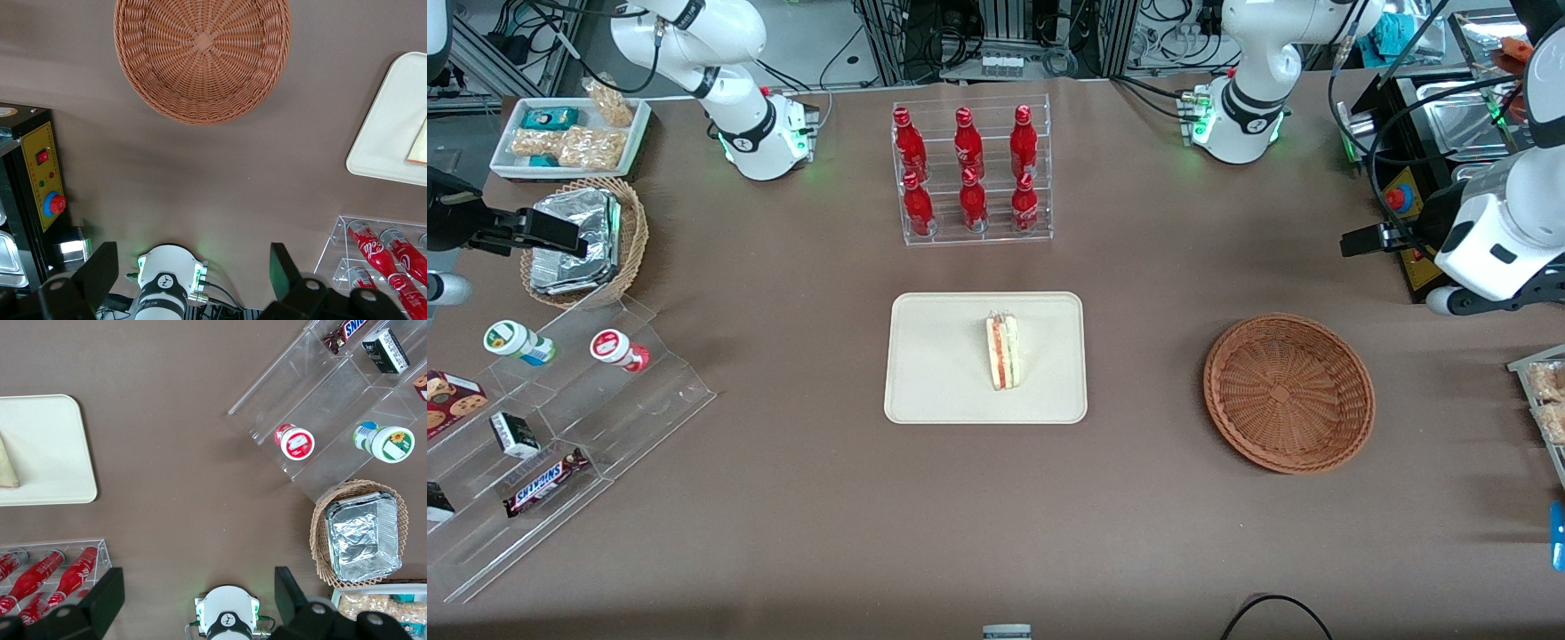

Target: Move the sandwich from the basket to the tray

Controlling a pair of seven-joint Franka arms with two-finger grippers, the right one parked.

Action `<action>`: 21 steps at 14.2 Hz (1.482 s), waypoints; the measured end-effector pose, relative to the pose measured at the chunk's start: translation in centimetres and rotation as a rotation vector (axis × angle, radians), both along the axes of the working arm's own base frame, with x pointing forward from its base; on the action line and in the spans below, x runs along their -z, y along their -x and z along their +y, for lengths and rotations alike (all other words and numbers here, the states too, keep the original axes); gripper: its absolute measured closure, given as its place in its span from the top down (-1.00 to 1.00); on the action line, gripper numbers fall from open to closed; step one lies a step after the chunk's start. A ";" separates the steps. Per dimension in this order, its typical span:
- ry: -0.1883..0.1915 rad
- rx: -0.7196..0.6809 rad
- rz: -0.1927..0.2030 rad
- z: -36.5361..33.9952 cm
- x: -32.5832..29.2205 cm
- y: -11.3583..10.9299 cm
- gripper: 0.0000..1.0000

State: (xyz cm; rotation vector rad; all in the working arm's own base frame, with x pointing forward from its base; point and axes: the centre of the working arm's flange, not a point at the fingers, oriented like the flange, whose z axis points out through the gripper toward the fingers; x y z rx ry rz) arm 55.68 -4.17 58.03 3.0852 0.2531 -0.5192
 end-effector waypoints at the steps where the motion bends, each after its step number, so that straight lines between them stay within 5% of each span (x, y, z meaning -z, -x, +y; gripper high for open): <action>1: 0.000 0.004 -0.002 -0.3 -0.1 0.0 1.00; 10: 0.015 0.033 -0.047 -1.4 -3.2 1.5 1.00; 21: -0.040 0.079 -0.049 -4.5 -4.5 4.9 1.00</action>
